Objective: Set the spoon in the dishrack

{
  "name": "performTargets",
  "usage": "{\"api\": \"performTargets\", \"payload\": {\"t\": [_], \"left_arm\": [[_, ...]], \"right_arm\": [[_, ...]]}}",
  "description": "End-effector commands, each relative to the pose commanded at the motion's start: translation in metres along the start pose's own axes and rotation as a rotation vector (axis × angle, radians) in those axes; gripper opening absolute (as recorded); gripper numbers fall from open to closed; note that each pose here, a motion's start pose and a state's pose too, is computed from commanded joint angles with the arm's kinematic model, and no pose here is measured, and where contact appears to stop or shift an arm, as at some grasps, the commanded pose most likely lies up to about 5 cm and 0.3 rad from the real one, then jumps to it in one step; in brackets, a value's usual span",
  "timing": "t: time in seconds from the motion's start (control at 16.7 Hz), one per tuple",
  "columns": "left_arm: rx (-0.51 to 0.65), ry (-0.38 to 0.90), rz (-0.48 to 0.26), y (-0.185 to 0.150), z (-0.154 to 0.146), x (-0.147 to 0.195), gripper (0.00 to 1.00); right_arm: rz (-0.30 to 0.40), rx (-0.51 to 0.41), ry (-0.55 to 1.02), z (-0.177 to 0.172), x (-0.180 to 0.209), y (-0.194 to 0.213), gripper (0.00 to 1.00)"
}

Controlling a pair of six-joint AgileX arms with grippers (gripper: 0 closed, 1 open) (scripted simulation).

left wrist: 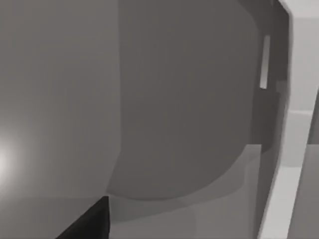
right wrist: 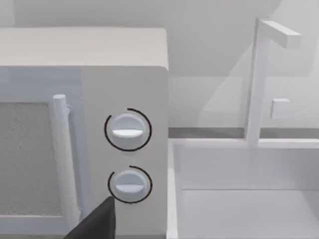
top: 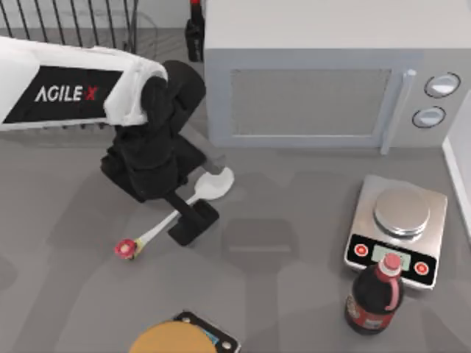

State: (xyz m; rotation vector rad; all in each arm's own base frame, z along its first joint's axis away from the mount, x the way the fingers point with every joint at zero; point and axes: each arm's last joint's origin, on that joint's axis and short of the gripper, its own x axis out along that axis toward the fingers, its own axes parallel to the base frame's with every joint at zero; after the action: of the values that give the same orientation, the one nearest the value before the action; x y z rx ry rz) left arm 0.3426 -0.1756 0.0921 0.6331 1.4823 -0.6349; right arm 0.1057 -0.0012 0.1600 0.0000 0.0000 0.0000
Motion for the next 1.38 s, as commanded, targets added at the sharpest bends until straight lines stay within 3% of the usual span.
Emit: {"api": "performTargets", "payload": {"t": [0.36,0.84,0.9,1.14,1.38], "left_arm": [[0.000,0.000,0.000,0.000,0.000,0.000,0.02],[0.000,0.000,0.000,0.000,0.000,0.000,0.00],[-0.005,-0.042,0.003,0.000,0.001,-0.022,0.00],[-0.002,-0.046,0.004,0.002,0.008,-0.039,0.00],[-0.004,-0.044,0.004,0.007,0.020,-0.097,0.00]], "right_arm": [[0.000,0.000,0.000,0.000,0.000,0.000,1.00],[0.000,0.000,0.000,0.000,0.000,0.000,1.00],[0.000,0.000,0.000,0.000,0.000,0.000,1.00],[0.000,0.000,0.000,0.000,0.000,0.000,1.00],[0.000,0.000,0.000,0.000,0.000,0.000,1.00]]}}
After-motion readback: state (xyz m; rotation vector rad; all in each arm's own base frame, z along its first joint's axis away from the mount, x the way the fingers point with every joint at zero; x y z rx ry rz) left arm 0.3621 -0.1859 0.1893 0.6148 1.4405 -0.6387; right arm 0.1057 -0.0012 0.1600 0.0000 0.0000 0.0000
